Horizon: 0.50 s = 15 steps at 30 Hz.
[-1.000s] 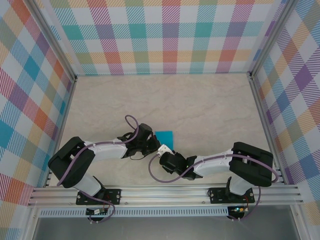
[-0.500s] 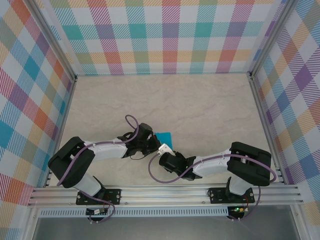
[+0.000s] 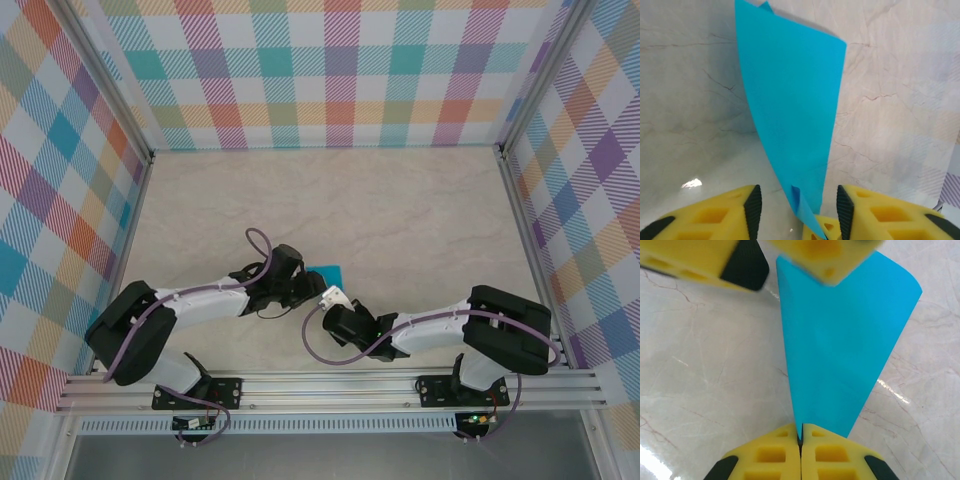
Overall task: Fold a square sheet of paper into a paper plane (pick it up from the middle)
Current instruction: Fold the wing for the fifth time at the center of the table.
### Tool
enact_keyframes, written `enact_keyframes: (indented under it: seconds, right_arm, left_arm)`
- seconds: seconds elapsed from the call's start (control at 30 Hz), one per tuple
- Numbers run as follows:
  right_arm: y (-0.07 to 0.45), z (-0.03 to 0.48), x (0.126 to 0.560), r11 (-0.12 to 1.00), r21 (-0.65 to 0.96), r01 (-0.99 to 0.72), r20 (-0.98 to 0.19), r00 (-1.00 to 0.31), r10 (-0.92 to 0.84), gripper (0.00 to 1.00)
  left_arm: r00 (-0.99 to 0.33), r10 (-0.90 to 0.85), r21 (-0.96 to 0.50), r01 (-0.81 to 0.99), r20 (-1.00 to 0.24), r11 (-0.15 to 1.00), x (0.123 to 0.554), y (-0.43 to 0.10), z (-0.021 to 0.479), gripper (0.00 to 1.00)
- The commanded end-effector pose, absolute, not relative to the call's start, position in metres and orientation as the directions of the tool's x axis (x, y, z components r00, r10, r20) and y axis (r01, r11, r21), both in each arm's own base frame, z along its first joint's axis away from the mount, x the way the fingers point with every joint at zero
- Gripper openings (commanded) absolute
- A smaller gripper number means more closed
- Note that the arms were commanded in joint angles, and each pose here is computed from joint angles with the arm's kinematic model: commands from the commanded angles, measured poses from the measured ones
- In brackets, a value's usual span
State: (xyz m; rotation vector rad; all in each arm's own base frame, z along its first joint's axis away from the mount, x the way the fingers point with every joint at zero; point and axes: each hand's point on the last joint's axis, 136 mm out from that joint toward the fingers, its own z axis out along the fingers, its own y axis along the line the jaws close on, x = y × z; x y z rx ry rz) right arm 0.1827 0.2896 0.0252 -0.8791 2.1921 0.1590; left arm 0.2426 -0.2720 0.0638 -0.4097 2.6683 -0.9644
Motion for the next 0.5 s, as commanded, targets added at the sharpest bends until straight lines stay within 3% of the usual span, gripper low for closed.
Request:
enact_keyframes:
  seconds: [0.0, 0.17, 0.47]
  right_arm:
    - [0.295, 0.031, 0.178, 0.763, -0.036, -0.645, -0.713, -0.519, -0.472, 0.05]
    - [0.297, 0.039, 0.176, 0.754, 0.115, -0.646, -0.729, -0.571, -0.378, 0.06]
    - [0.300, 0.047, 0.173, 0.685, 0.370, -0.627, -0.707, -0.669, -0.231, 0.06]
  left_arm:
    - [-0.901, -0.374, -0.622, -0.167, -0.218, 0.765, 0.242, -0.258, 0.081, 0.55]
    - [-0.859, -0.428, -0.594, -0.196, -0.279, 0.781, 0.240, -0.231, 0.097, 0.61]
    - [-0.831, -0.476, -0.617, -0.220, -0.287, 0.756, 0.236, -0.217, 0.104, 0.63]
